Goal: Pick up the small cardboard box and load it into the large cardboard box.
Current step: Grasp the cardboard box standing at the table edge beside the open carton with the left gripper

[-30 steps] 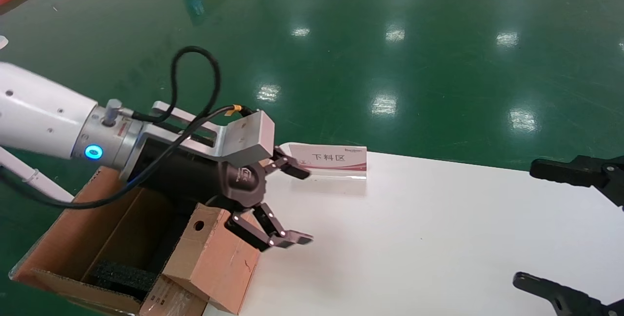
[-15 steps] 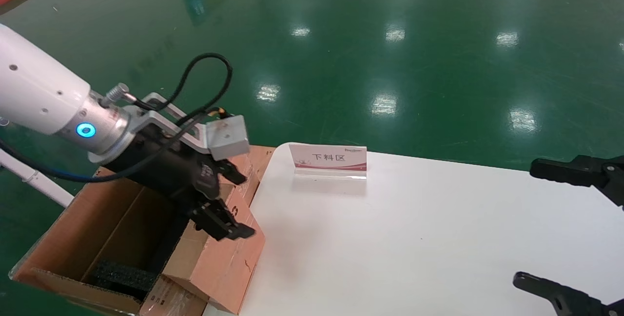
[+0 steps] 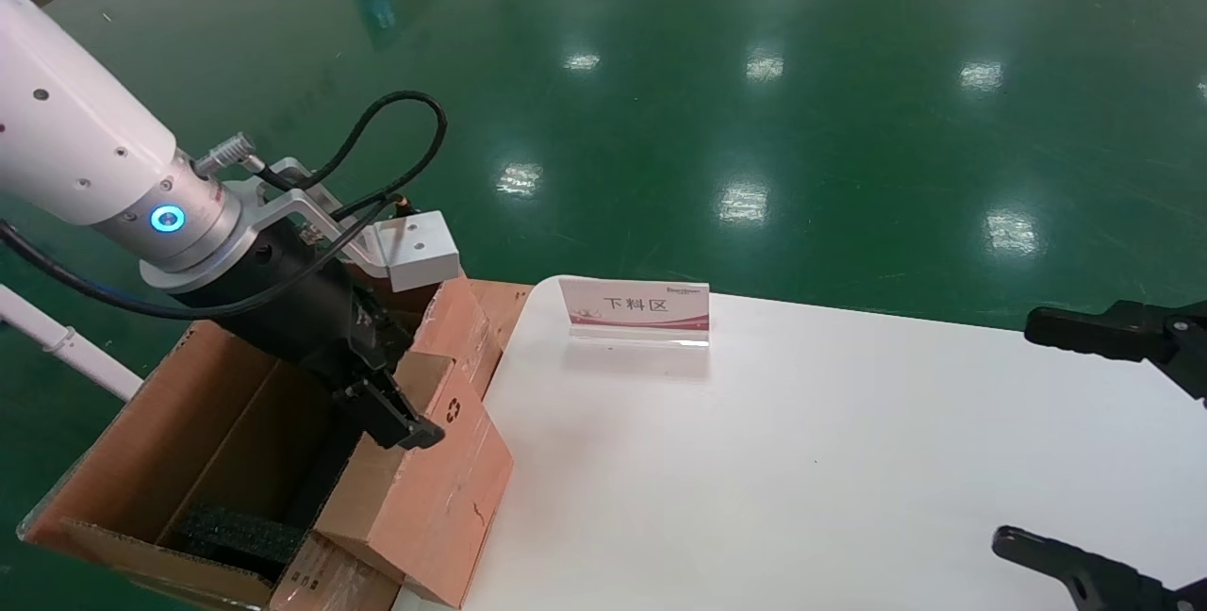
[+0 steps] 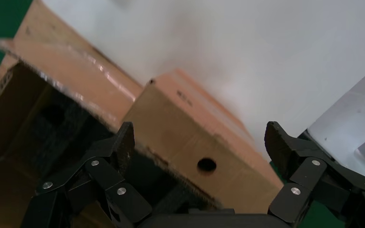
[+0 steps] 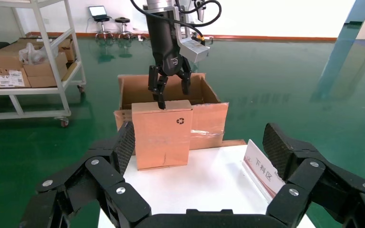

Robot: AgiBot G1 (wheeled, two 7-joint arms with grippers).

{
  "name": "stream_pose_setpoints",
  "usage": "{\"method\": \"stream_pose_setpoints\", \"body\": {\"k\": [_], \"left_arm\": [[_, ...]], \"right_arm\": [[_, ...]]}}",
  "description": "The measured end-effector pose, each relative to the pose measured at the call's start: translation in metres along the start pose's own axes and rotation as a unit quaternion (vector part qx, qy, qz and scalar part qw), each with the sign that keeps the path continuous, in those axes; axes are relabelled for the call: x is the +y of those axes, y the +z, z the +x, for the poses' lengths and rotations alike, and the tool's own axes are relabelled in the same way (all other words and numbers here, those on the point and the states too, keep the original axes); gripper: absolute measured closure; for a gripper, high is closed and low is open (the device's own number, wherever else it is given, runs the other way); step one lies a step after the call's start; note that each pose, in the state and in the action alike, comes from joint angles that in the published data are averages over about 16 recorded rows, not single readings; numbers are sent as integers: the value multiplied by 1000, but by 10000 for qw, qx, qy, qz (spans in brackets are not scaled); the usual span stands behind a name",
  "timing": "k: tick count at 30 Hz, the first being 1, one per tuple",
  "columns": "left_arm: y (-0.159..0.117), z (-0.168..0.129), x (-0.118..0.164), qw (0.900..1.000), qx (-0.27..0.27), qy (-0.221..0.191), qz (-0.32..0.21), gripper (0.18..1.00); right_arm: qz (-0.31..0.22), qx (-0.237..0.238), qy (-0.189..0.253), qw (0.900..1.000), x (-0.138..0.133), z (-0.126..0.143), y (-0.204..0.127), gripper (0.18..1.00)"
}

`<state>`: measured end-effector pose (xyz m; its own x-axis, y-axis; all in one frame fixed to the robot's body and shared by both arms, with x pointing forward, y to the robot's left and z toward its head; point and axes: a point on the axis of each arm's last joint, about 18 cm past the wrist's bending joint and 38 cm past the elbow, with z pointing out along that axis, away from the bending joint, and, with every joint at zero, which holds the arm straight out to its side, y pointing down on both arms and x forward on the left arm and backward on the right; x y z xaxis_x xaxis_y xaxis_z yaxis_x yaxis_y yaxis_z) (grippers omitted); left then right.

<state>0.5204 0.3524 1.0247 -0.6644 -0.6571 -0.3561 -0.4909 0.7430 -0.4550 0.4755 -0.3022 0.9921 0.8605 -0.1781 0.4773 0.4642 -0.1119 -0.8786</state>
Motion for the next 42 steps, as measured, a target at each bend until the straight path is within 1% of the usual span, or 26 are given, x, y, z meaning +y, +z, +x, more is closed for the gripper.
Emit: {"method": "stream_pose_setpoints", "body": {"k": [10, 21, 33, 42], "left_arm": [[7, 3, 4, 9985, -39, -264, -484, 184], [16, 3, 13, 9959, -53, -465, -778, 184], [16, 4, 19, 9950, -1, -583, -808, 184], [10, 5, 20, 9957, 58, -570, -728, 184]], "right_arm": [[0, 0, 0, 10000, 0, 0, 0, 178], [0, 0, 0, 10000, 0, 0, 0, 178], [0, 0, 0, 10000, 0, 0, 0, 178], [0, 0, 0, 10000, 0, 0, 0, 178]]}}
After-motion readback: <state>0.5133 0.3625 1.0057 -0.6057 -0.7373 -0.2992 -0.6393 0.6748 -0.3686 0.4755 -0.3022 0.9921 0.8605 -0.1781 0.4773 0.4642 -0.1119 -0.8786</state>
